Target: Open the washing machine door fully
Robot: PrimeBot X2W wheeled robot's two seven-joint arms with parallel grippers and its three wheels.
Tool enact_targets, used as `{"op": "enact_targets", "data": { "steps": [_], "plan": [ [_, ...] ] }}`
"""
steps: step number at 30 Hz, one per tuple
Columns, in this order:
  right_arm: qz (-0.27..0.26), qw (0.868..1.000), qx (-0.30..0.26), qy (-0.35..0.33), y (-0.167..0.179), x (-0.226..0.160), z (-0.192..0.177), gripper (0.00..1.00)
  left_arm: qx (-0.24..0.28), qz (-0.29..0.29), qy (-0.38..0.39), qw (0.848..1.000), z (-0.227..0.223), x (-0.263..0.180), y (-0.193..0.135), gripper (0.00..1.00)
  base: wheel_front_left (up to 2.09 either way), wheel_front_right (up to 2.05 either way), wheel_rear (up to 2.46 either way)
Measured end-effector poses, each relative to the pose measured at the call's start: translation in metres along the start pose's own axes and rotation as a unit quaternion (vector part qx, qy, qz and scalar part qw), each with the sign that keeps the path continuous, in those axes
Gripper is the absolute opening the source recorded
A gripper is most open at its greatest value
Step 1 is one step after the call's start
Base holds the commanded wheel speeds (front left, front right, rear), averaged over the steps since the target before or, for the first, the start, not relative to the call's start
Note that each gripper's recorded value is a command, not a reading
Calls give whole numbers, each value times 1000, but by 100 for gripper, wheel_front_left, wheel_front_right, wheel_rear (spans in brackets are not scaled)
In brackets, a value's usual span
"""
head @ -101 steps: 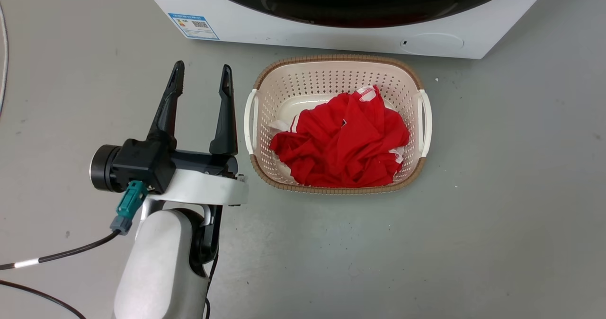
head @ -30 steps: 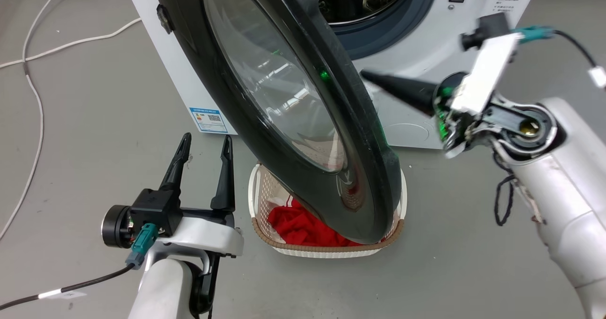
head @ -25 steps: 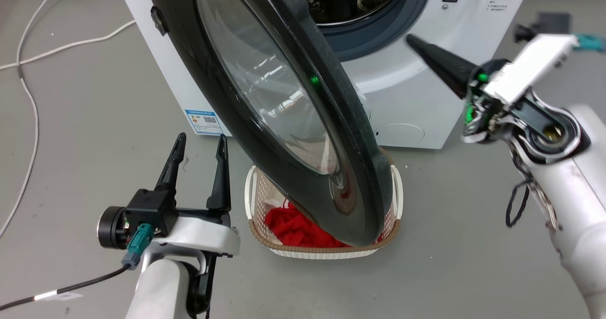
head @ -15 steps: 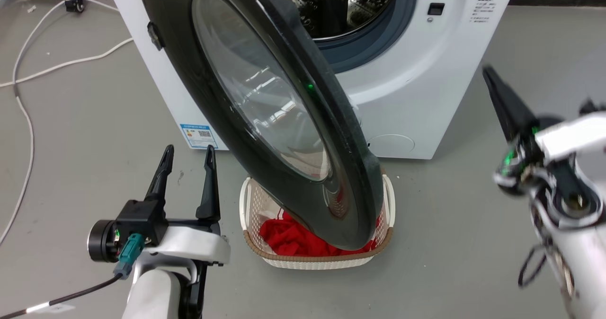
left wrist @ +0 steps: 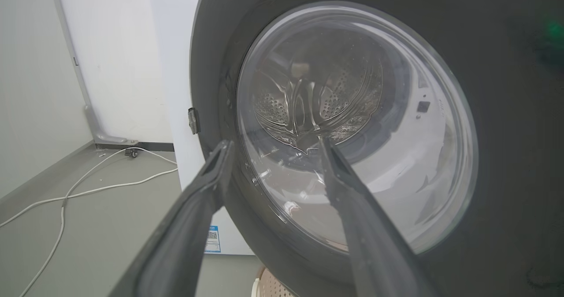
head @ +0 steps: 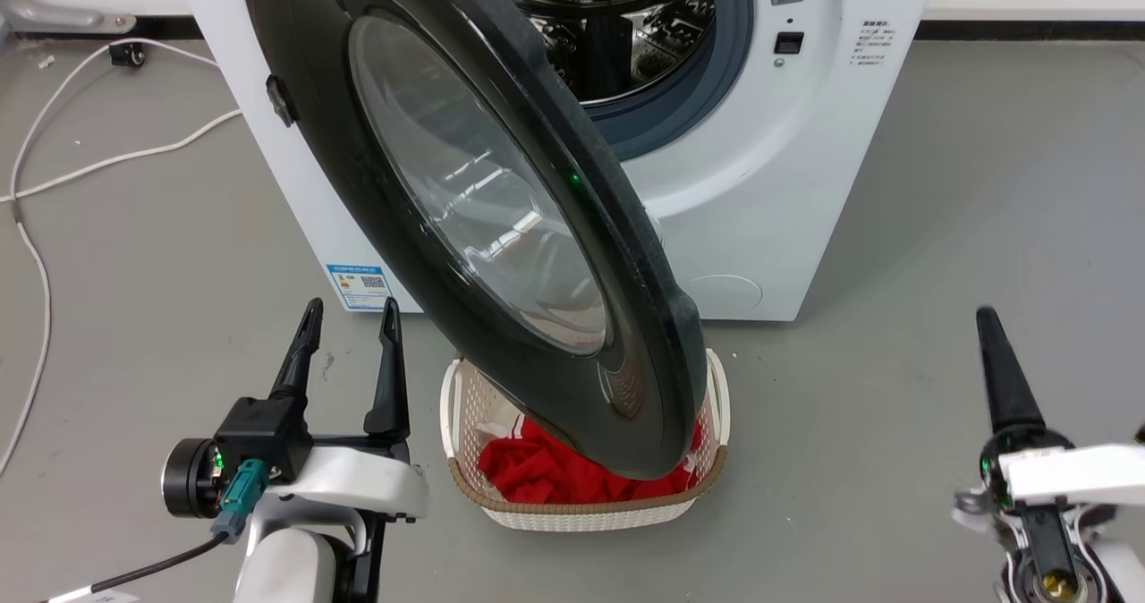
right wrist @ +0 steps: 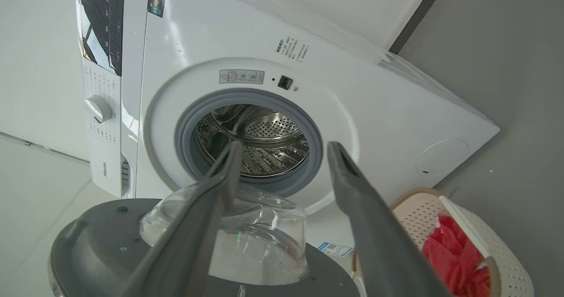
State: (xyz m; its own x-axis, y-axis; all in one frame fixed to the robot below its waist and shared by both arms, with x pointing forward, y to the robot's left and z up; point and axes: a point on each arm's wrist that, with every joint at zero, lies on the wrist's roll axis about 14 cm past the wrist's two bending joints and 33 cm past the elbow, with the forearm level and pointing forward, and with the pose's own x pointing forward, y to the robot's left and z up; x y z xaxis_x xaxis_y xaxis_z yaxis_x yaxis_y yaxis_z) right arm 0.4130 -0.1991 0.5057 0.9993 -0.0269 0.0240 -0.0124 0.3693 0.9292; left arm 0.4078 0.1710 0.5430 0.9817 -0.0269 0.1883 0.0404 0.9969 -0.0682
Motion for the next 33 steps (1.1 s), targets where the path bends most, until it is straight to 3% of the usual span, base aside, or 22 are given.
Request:
{"op": "enact_targets", "data": {
  "steps": [4, 8, 9, 13, 18, 23, 28, 33],
  "plan": [
    [4, 993, -114, -23, -6, -6, 16, 100, -1, 0, 1, 1000, 0, -3, 0, 100, 0, 0, 0],
    [30, 963, -254, -79, 13, -6, 42, 100, -1, 0, 3, 1000, -2, -4, -1, 100, 0, 0, 0],
    [40, 951, -294, -84, 21, -7, 41, 100, -2, -1, 3, 1000, -1, -4, -2, 100, 0, 0, 0],
    [80, 882, -450, -114, 55, -12, 47, 100, 1, 1, 2, 1000, 0, -5, 0, 100, 0, 0, 0],
    [106, 815, -560, -102, 71, -24, 27, 100, 3, 0, 0, 1000, 2, -7, 1, 100, 0, 0, 0],
    [103, 797, -591, -67, 57, -36, 7, 100, 7, -1, -2, 1000, 4, -7, 2, 100, 0, 0, 0],
    [80, 814, -573, -43, 36, -41, 2, 100, 8, -4, -2, 1000, 3, -7, 1, 100, 0, 0, 0],
    [76, 820, -566, -38, 32, -41, 1, 100, 8, -5, -1, 1000, 2, -7, 0, 100, 0, 0, 0]
  ]
}}
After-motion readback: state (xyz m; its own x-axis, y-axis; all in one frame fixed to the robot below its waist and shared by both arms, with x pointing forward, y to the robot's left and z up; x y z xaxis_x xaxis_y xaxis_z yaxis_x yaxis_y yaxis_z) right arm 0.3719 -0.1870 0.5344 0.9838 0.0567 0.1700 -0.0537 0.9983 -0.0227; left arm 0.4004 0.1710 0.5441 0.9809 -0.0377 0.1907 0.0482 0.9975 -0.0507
